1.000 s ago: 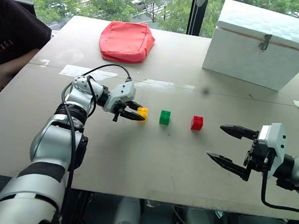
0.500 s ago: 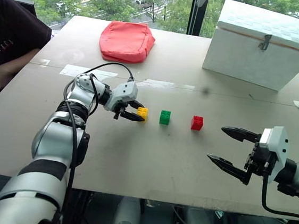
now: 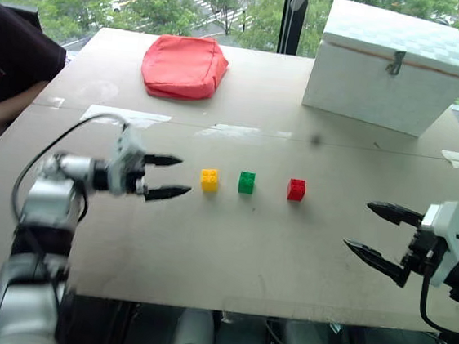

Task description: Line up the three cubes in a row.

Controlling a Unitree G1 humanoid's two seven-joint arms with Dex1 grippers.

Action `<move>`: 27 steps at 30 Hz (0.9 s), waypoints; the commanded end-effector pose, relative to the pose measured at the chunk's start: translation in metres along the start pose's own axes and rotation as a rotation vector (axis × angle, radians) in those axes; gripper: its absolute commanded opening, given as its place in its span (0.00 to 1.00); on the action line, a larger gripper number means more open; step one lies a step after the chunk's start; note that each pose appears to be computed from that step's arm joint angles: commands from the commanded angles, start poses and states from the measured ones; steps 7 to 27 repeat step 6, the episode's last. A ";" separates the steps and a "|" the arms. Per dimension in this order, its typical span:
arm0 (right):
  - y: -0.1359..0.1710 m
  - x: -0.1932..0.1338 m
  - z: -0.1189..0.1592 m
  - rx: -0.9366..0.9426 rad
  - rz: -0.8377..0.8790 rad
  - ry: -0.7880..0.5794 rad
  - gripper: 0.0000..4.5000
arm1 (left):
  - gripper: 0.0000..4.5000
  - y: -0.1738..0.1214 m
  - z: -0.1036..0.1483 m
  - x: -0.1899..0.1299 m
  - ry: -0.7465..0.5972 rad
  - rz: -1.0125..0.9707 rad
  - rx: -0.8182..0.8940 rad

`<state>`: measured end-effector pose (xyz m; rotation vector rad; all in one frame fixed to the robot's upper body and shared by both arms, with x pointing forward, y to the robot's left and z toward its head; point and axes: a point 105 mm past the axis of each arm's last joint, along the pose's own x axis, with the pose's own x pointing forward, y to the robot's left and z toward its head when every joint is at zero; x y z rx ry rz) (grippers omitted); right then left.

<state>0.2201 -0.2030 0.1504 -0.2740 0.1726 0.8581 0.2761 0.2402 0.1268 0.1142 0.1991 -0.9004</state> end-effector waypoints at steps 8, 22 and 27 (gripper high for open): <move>-0.023 -0.034 -0.028 0.000 -0.111 0.059 1.00 | 0.99 -0.058 -0.017 -0.059 -0.014 0.312 -0.121; -0.023 -0.034 -0.028 0.000 -0.111 0.059 1.00 | 0.99 -0.058 -0.017 -0.059 -0.014 0.312 -0.121; -0.023 -0.034 -0.028 0.000 -0.111 0.059 1.00 | 0.99 -0.058 -0.017 -0.059 -0.014 0.312 -0.121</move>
